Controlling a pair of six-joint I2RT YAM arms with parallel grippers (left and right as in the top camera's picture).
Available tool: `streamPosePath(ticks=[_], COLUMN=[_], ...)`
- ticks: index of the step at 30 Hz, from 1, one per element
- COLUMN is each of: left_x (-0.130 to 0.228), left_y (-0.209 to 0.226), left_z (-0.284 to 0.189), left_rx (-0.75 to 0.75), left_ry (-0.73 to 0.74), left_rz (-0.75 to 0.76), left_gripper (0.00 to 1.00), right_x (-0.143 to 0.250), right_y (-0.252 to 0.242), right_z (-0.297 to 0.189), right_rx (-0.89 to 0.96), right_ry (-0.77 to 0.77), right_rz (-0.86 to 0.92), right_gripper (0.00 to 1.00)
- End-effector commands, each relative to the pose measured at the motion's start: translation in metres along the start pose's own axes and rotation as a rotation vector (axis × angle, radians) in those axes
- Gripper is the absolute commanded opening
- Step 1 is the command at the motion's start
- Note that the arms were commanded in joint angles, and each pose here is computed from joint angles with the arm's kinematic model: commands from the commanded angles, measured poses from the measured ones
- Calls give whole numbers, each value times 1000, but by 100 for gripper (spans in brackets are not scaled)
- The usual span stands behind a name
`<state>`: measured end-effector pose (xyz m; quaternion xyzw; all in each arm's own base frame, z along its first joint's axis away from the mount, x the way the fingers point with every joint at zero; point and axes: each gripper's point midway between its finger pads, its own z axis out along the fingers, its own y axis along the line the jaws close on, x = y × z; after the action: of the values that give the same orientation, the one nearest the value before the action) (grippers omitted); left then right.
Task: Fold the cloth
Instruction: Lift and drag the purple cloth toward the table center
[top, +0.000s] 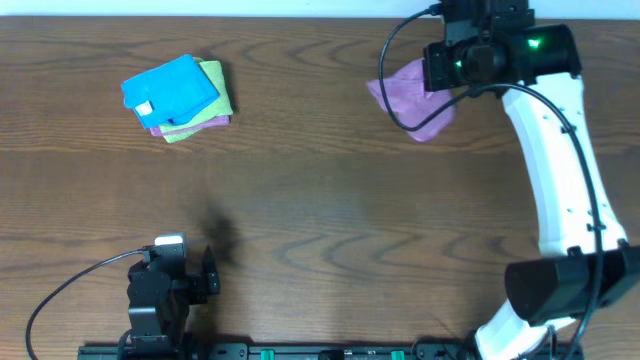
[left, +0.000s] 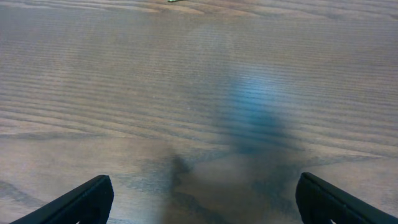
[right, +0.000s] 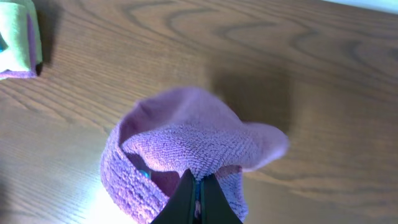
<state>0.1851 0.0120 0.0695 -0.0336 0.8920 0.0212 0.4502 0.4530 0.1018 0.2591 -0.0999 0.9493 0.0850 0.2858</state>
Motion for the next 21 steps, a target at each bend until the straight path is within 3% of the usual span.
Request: streamPosePath(ticks=[1,5,8,9,10,15,21], left_x=[10,10,10,10,10,10,10], left_y=[4,4,4,4,4,4,4], left_z=[2,2,2,2,2,2,2], left_rx=[-20,-21,-21,-21,-21,-21,-20], left_ry=[33,33,33,33,33,33,33], left_rz=[-1,-1,-1,-1,-1,-1,-1], left_gripper=[95,95,95,95,95,95,95], right_x=[7,23,41,50,61,78,55], right_y=[8,36,102,127,155,192,165], right_z=[35,65,74,71,64,53,45], right_rx=[-27,-124,-324,-404,-499,-473,-347], right_ry=[65,145,199,214,222,236,176], right_rz=[-5,-42,-176,-255,-359,-478,-390], right_gripper=[1,1,1,20,99,99,99])
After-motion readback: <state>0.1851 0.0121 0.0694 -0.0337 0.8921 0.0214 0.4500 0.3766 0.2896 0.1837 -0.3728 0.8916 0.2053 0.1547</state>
